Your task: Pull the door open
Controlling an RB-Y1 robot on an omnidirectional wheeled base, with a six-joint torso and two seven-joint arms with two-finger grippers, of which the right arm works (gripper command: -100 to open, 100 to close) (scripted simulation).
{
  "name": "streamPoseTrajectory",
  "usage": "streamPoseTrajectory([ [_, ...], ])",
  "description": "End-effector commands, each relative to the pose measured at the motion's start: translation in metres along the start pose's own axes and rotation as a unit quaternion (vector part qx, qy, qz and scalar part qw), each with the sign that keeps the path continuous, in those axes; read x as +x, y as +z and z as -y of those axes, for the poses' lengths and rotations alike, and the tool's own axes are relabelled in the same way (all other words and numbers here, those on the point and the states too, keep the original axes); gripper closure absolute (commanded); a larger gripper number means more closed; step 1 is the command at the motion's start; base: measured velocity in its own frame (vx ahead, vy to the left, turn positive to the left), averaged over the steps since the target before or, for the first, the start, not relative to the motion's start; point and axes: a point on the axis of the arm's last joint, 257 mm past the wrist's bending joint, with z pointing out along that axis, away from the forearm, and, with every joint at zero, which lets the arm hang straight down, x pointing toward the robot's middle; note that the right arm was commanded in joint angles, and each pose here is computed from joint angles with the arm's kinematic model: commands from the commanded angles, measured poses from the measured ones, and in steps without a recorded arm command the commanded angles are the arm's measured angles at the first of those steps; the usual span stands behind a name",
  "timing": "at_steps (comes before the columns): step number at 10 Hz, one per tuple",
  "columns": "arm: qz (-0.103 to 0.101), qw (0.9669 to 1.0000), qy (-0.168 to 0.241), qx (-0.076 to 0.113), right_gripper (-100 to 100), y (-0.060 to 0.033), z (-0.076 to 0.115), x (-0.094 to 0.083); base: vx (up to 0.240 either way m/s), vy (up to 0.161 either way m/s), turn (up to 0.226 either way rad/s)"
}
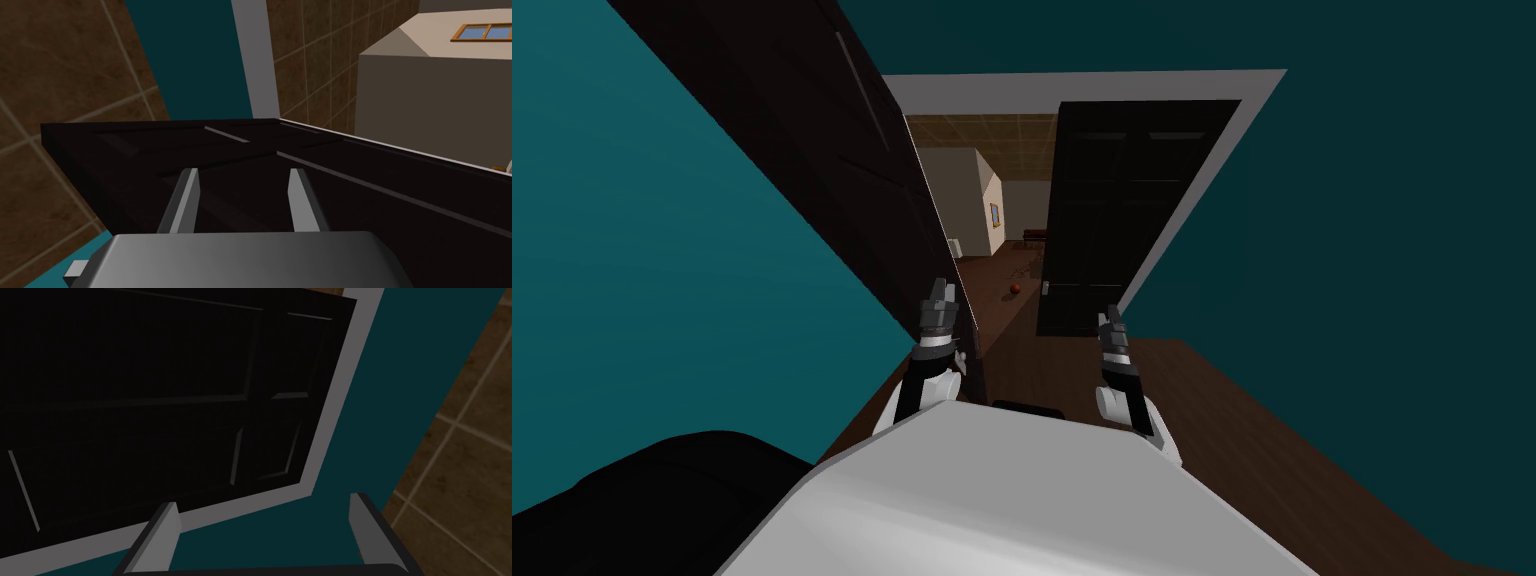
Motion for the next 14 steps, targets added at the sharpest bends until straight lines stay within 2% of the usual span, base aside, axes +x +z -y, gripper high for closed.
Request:
streamPoseTrajectory([
  [1,-0.003,1.0000,0.004,0.008,-100,-0.0009,0.014,0.004,0.089,-0.038,0.022],
  [3,-0.004,0.9998,0.007,0.016,-100,-0.0022,0.025,0.007,0.073,-0.029,0.012],
  [7,-0.011,0.9990,0.017,0.040,-100,-0.0062,0.060,0.019,0.078,-0.030,0.020],
  [14,-0.020,0.9957,0.036,0.083,-100,-0.0160,0.119,0.042,0.092,-0.023,0.024],
])
